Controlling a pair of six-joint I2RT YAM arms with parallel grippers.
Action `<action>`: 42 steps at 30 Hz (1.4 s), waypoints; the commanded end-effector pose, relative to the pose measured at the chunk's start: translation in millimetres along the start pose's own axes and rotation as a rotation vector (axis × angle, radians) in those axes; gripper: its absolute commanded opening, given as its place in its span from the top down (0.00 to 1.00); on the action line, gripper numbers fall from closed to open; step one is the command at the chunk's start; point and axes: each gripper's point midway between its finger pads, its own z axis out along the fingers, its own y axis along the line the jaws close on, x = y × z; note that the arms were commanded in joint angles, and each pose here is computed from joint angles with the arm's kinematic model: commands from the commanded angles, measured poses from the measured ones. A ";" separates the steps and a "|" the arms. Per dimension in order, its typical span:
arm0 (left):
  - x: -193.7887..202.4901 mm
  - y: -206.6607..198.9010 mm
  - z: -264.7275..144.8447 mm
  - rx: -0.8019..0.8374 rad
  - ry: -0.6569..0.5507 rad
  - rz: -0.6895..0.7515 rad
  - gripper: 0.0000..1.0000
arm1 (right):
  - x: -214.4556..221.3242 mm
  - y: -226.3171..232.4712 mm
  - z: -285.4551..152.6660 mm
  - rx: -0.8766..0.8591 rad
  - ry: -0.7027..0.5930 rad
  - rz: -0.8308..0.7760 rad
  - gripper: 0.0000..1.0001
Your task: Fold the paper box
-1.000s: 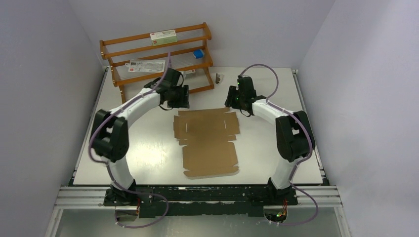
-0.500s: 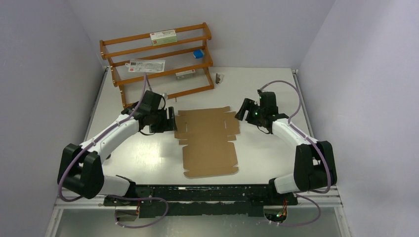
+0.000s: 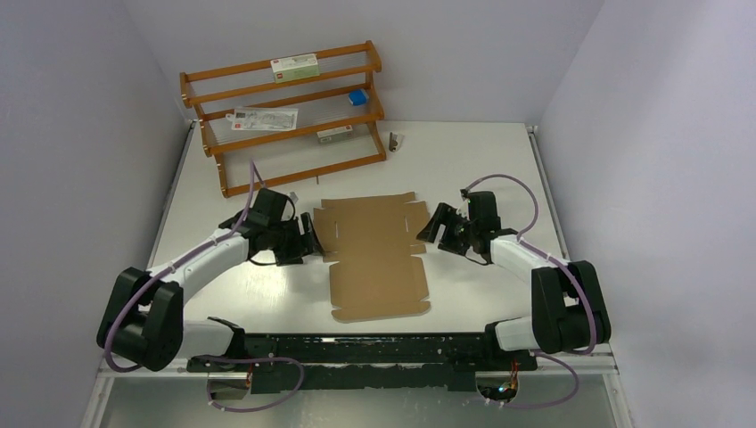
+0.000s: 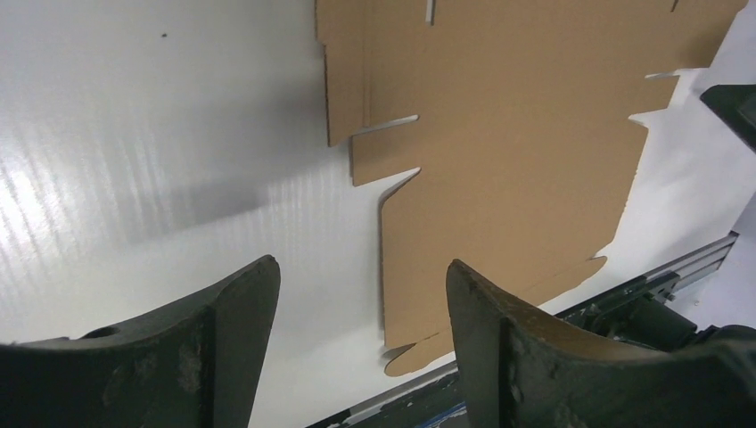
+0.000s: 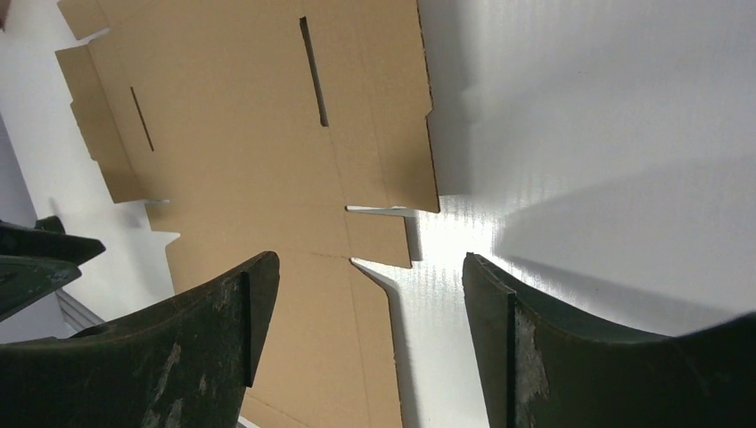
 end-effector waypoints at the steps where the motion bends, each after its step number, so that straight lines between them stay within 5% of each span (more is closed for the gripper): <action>1: -5.7 -14.7 8.3 0.088 -0.011 -0.029 0.28 | 1.6 5.0 3.1 -0.051 -0.014 0.014 0.21; 13: -1.5 -15.3 29.3 0.110 0.016 -0.036 0.35 | 15.5 5.2 17.4 -0.099 0.033 0.049 0.31; 29: 2.2 -31.6 38.9 0.136 0.036 -0.001 0.51 | 12.1 24.7 13.8 -0.155 0.049 0.041 0.64; 35: -0.6 -32.3 36.5 0.125 0.024 0.005 0.52 | 11.0 23.9 13.7 -0.128 0.043 0.024 0.66; 42: -6.9 -10.9 32.9 0.004 -0.035 -0.015 0.46 | 0.9 6.0 13.6 -0.016 -0.003 -0.023 0.57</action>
